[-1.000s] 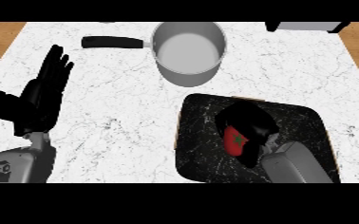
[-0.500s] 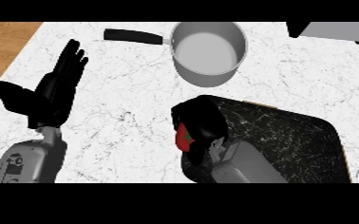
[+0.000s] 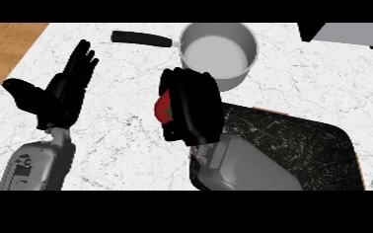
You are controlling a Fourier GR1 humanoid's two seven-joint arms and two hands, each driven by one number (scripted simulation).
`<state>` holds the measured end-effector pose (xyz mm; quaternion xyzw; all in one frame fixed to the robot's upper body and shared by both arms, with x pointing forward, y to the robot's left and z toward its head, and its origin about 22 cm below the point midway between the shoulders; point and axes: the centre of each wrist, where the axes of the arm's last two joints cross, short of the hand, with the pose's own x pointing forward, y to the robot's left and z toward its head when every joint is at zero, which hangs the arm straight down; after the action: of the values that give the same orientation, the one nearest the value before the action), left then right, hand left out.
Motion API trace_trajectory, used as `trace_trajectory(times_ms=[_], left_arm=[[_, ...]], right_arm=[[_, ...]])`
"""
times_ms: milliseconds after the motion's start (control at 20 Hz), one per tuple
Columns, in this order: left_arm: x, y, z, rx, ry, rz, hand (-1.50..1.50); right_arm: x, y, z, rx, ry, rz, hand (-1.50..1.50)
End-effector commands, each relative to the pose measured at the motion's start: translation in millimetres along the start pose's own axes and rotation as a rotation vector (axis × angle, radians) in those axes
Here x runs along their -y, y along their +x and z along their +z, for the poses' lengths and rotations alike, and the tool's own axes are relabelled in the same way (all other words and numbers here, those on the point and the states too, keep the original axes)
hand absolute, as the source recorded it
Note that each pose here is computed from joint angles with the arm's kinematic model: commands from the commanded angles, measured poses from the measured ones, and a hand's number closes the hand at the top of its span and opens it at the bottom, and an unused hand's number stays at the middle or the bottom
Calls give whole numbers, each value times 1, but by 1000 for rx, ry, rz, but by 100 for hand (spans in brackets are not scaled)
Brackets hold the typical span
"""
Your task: Pick the tomato from the tray and place it in the pot
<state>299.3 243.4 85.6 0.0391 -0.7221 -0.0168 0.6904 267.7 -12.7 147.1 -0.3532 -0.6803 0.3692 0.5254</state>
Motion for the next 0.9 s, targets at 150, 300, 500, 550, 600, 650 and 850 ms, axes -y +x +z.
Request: trace_trajectory(times_ms=[150,300,500,550,600,650,850], left_arm=[[-8,6,-6,6,14,0,0],[10,8,-6,19,4,-2,0],[6,-1,-5,18,0,2,0],[1,5,-13,18,20,-11,0],[0,6,-11,12,7,-6,0],[9,3,-9,18,15,8,0],[2,3,-10,17,18,4,0]], right_arm=[[22,50,-15,-129,-309,-77,150],[27,64,-26,-168,-358,-73,150],[25,69,-37,-212,-374,-122,150],[26,71,-37,-214,-383,-143,150],[32,72,-50,-235,-388,-134,150],[25,72,-49,-237,-400,-115,150],[28,63,-71,-283,-399,-185,150]])
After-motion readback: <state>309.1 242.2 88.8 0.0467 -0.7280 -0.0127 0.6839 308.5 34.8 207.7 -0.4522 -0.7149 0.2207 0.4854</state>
